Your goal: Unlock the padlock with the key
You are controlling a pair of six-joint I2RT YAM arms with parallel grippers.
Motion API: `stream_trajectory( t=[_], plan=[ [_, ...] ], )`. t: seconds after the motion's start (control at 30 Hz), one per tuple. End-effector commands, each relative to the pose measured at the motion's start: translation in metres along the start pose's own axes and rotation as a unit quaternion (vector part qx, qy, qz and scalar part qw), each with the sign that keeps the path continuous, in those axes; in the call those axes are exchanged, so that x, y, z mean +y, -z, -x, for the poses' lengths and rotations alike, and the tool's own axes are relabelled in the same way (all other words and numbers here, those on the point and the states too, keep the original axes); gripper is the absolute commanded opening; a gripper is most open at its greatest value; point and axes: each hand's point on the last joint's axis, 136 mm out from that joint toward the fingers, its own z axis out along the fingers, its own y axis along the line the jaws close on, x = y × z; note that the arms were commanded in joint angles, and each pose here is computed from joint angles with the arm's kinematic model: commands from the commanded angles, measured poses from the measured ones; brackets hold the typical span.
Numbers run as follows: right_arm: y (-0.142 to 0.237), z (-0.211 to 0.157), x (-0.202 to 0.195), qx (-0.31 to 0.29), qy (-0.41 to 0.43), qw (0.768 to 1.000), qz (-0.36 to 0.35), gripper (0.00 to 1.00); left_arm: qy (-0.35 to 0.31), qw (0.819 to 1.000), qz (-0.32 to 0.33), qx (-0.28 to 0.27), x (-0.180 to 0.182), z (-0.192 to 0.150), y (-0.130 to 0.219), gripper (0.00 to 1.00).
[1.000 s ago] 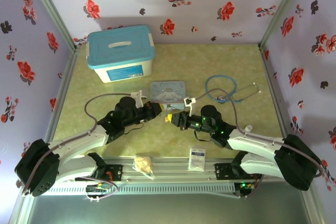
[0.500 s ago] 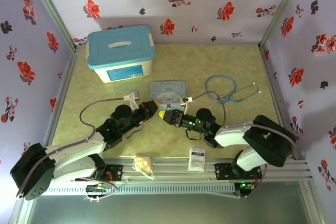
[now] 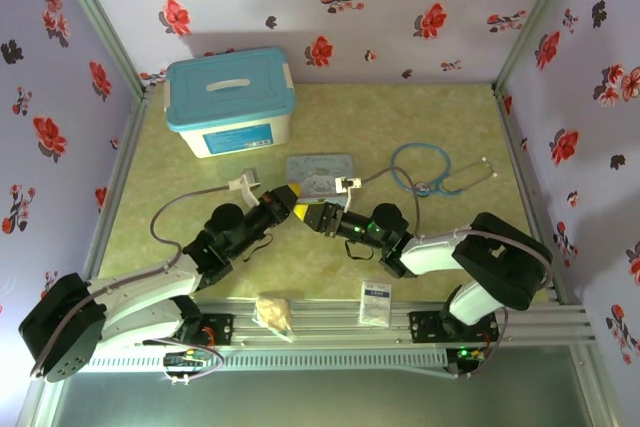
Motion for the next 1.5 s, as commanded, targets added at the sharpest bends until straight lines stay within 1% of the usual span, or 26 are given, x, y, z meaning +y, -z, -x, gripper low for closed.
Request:
stream_trajectory(
  t=[0.0,0.17,0.37,0.5,0.53,0.67,0.73,0.8,0.83,0.87,0.9,0.93,1.0,1.1,1.13,1.2,1.27,1.33,1.47],
  plan=[
    [-0.003,0.009,0.02,-0.013,0.025,0.999,0.033,0.4,0.002,0.999,-0.027,-0.022,-0.013,0.008,0.005,0.0],
    [-0.008,0.008,0.02,-0.001,0.026,0.999,0.038,0.33,0.003,0.999,-0.029,-0.022,-0.014,0.008,0.006,0.0],
    [-0.008,0.011,0.023,-0.009,0.03,0.999,0.042,0.25,0.008,0.999,-0.031,-0.021,-0.012,0.006,0.005,0.0],
    [-0.01,0.012,0.023,-0.008,0.03,0.999,0.043,0.22,0.011,0.999,-0.031,-0.021,-0.01,0.005,0.005,0.0],
    [-0.011,0.012,0.023,-0.009,0.031,0.999,0.043,0.2,0.012,0.999,-0.03,-0.02,-0.009,0.005,0.005,0.0],
    [-0.009,0.013,0.02,-0.013,0.032,0.999,0.038,0.03,0.014,0.999,-0.029,-0.019,-0.008,0.004,0.005,0.0],
    [-0.006,0.014,0.017,-0.017,0.032,0.999,0.031,0.01,0.014,0.999,-0.027,-0.019,-0.007,0.004,0.006,0.0],
    [-0.003,0.013,0.008,-0.007,0.023,1.0,0.016,0.0,0.012,0.999,-0.023,-0.018,-0.005,0.003,0.007,0.0],
    [-0.002,0.011,0.004,-0.001,0.019,1.0,0.007,0.0,0.011,1.0,-0.019,-0.015,-0.003,0.002,0.007,0.02],
    [-0.002,0.008,-0.002,0.011,0.014,1.0,-0.006,0.0,0.009,1.0,-0.012,-0.009,-0.001,0.0,0.007,0.15],
    [-0.002,0.004,-0.005,0.025,0.012,0.999,-0.016,0.0,0.006,1.0,-0.008,-0.002,0.0,-0.001,0.007,0.25],
    [-0.001,0.002,-0.006,0.035,0.014,0.999,-0.021,0.0,0.0,1.0,-0.007,0.006,-0.001,-0.004,0.007,0.28],
    [0.0,-0.002,-0.006,0.052,0.019,0.998,-0.028,0.0,-0.005,1.0,-0.008,0.026,-0.004,-0.008,0.006,0.38],
    [0.005,-0.004,-0.002,0.065,0.025,0.997,-0.027,0.0,-0.005,0.999,0.002,0.051,-0.002,-0.011,0.004,0.46],
    [0.006,-0.005,-0.004,0.07,0.024,0.997,-0.032,0.0,-0.003,0.998,0.007,0.059,0.001,-0.012,0.004,0.47],
    [0.007,-0.01,-0.006,0.089,0.024,0.995,-0.042,0.0,0.0,0.997,0.013,0.069,0.004,-0.013,0.004,0.47],
    [0.007,-0.014,-0.003,0.106,0.023,0.993,-0.037,0.0,-0.005,0.997,0.016,0.078,0.006,-0.014,0.004,0.46],
    [0.007,-0.017,-0.001,0.122,0.019,0.992,-0.036,0.0,-0.015,0.996,0.019,0.086,0.005,-0.015,0.005,0.41],
    [0.011,-0.019,-0.006,0.131,0.014,0.99,-0.049,0.0,-0.044,0.993,0.033,0.107,0.003,-0.018,0.007,0.28]
  ],
)
